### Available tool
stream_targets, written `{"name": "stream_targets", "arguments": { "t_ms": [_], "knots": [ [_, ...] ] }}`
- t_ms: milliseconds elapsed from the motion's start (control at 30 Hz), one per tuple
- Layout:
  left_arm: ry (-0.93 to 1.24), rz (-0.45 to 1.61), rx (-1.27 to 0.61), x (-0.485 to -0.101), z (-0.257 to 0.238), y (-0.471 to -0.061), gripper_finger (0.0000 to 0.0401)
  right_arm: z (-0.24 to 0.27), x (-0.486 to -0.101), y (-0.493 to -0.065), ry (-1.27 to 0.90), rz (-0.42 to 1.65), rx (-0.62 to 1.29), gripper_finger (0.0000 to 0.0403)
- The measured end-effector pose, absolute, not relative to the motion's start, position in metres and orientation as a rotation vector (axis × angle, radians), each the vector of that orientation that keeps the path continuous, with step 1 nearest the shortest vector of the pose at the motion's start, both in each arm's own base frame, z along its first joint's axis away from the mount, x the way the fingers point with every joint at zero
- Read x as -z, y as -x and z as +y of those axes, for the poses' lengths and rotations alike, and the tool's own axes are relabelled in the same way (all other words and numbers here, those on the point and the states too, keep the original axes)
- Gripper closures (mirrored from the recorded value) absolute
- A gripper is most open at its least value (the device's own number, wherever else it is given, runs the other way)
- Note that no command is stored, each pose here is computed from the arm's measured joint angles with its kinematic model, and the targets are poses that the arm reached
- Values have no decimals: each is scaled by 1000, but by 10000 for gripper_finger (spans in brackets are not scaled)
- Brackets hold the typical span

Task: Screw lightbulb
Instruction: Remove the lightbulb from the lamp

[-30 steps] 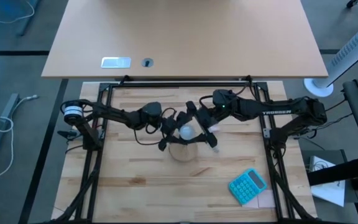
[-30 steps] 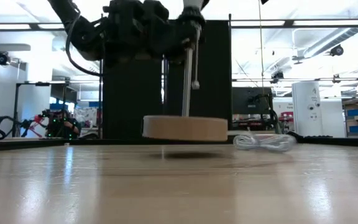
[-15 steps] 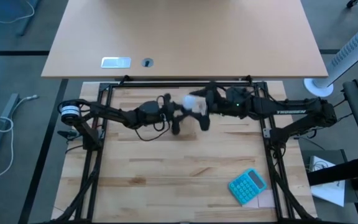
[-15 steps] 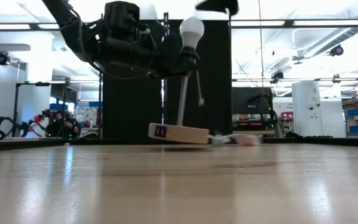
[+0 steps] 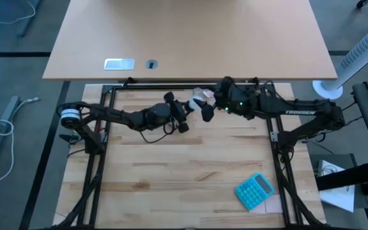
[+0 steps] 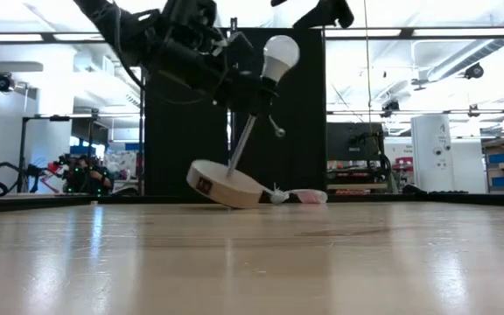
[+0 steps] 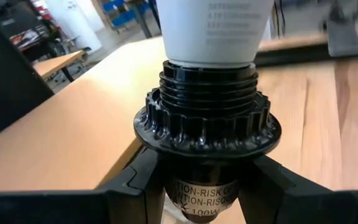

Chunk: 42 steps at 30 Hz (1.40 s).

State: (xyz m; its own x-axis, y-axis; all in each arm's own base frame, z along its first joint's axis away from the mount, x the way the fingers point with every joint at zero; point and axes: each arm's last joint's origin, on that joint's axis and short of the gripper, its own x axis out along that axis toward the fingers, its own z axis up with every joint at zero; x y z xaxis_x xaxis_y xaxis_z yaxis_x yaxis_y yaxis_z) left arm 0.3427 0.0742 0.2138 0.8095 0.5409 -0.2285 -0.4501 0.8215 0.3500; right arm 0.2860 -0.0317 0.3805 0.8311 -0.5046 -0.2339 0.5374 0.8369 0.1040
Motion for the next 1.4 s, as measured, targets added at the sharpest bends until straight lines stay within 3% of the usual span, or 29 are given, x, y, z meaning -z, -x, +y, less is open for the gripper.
{"name": "stream_targets", "arguments": {
  "t_ms": [300, 733, 1200, 1400],
  "knots": [
    [-457, 575, -525, -229, 75, -354, 258, -33, -400, -274, -349, 455, 606, 34],
    [-428, 511, -503, -228, 59, -356, 258, -33, -359, -283, -647, 526, 571, 34],
    [-419, 458, -518, -230, 43, -358, 258, -32, -352, -286, -860, 511, 557, 35],
    [-418, 447, -521, -231, 43, -358, 258, -36, -348, -292, -876, 493, 566, 78]
  ]
}}
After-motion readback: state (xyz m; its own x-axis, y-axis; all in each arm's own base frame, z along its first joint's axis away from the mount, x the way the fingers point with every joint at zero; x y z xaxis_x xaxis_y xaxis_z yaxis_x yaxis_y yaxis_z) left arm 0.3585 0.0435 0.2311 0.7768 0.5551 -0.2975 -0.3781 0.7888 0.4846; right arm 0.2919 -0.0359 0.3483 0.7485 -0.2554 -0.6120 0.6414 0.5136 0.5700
